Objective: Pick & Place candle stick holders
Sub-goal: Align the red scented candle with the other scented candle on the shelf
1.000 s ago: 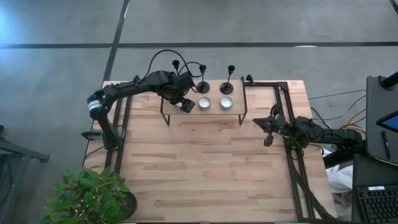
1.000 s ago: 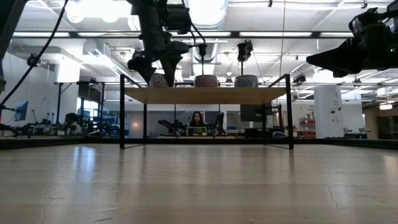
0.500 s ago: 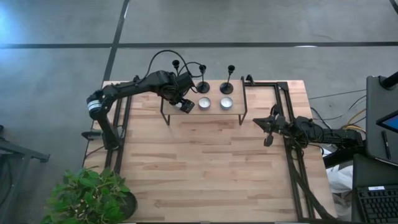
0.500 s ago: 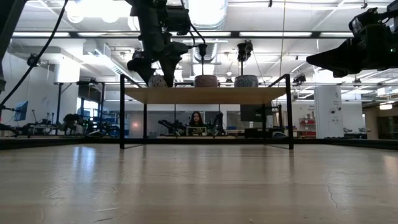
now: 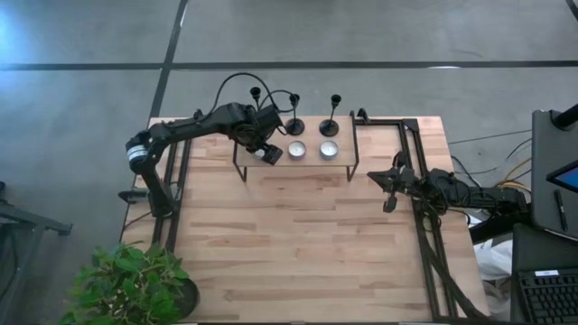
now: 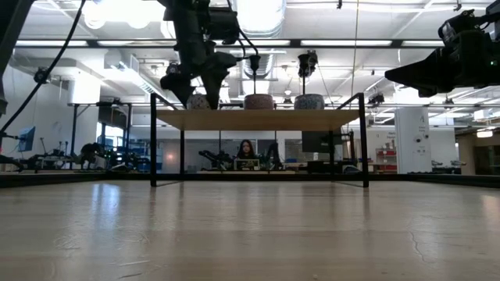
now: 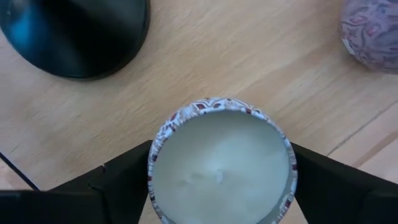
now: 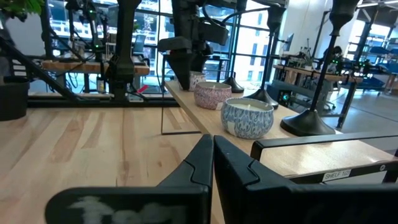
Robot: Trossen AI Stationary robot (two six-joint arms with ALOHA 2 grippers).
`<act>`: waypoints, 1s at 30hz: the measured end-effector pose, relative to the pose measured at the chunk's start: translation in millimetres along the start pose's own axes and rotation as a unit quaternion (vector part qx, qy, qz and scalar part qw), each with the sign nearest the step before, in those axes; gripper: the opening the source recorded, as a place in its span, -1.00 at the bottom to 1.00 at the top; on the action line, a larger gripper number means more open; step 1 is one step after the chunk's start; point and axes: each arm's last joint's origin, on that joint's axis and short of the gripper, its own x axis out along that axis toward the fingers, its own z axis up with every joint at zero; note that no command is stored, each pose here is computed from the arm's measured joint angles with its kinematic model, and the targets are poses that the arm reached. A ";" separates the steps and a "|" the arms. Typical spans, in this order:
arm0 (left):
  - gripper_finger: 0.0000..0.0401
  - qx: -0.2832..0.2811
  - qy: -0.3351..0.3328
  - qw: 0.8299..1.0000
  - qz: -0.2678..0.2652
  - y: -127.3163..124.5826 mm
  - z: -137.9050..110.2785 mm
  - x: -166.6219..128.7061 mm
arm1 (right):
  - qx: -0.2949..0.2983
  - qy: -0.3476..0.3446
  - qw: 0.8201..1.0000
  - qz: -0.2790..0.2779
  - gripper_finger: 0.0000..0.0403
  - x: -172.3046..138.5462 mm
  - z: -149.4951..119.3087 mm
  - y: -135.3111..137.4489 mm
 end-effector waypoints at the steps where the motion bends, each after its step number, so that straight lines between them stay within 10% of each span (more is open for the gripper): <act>1: 0.72 0.002 0.003 1.000 -0.005 -0.2 -0.2 -0.1 | 0.000 0.000 1.000 0.000 -0.96 0.0 -0.1 0.0; 30: 0.79 0.000 -0.041 0.999 0.004 7.6 -7.7 -29.3 | 0.001 0.000 1.000 0.000 -0.96 0.0 0.0 0.0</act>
